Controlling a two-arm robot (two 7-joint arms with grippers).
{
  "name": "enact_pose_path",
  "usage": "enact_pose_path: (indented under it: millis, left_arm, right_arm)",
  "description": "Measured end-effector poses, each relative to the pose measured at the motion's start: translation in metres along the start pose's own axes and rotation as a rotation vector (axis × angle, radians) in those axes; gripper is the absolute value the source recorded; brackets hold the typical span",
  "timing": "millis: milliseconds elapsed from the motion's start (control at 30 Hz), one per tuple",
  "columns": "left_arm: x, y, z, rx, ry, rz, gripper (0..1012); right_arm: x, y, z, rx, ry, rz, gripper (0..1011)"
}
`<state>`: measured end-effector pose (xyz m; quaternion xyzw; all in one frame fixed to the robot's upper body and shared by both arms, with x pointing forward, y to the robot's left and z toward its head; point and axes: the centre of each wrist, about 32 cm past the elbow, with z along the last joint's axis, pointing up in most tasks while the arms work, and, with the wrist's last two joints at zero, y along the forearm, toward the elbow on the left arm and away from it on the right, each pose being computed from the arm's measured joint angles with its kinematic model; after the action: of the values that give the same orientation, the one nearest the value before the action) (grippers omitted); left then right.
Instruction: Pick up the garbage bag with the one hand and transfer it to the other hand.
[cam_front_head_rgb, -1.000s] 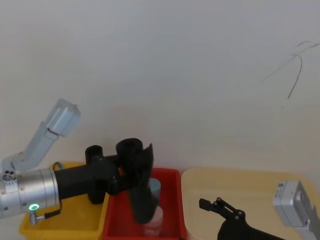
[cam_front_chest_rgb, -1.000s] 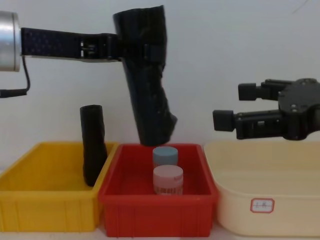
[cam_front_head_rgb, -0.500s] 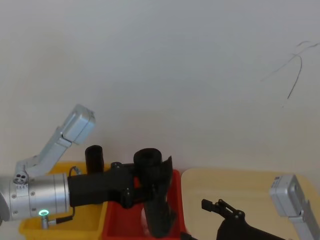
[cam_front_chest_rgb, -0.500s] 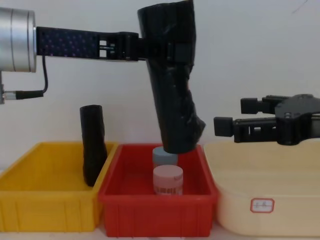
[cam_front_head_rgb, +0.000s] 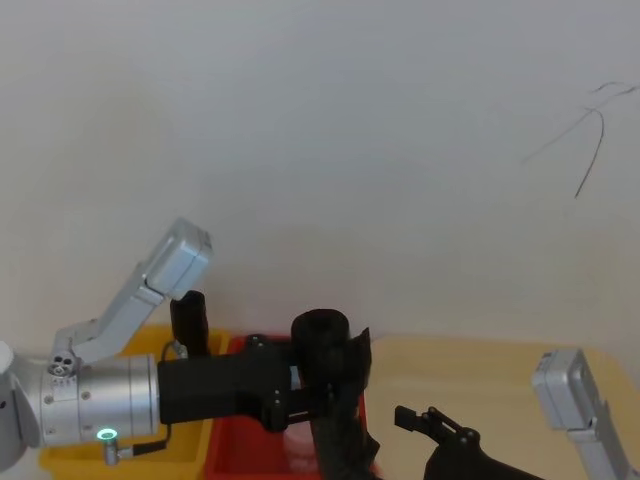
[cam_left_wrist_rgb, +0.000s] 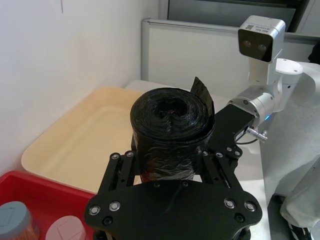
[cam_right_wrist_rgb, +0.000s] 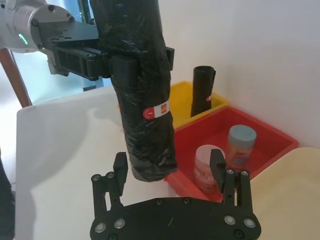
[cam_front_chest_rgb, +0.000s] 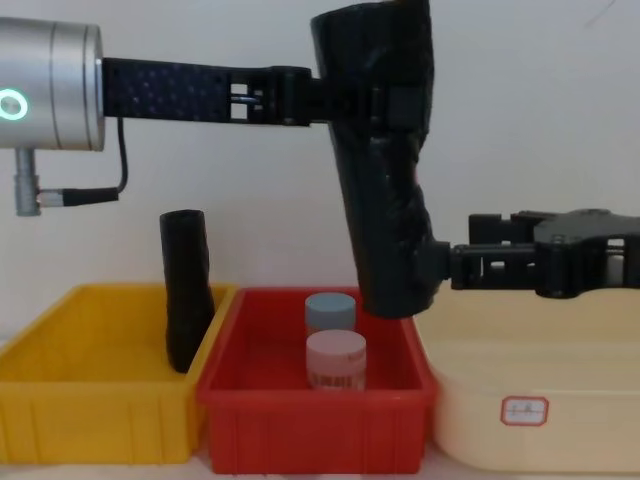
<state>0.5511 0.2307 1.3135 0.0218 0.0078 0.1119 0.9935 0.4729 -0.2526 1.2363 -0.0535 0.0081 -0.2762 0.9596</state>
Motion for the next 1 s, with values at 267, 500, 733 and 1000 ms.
enact_pose_path:
  millis: [267, 500, 733, 1000]
  left_arm:
    - [-0.0009, -0.0068, -0.0019, 0.001, -0.003, -0.013, 513]
    - [-0.0028, -0.0126, -0.0033, 0.004, -0.001, -0.020, 513]
    - [-0.0063, -0.0189, -0.0030, 0.003, 0.012, -0.031, 513]
    - [-0.0094, -0.0223, -0.0021, 0.003, 0.035, -0.042, 513]
  right_arm:
    - [-0.004, 0.003, -0.002, -0.004, 0.030, 0.038, 1001]
    - [-0.007, 0.006, -0.001, -0.003, 0.042, 0.073, 1001]
    - [-0.008, 0.009, 0.001, -0.001, 0.048, 0.087, 1001]
    - [-0.007, 0.013, 0.000, 0.002, 0.058, 0.069, 1001]
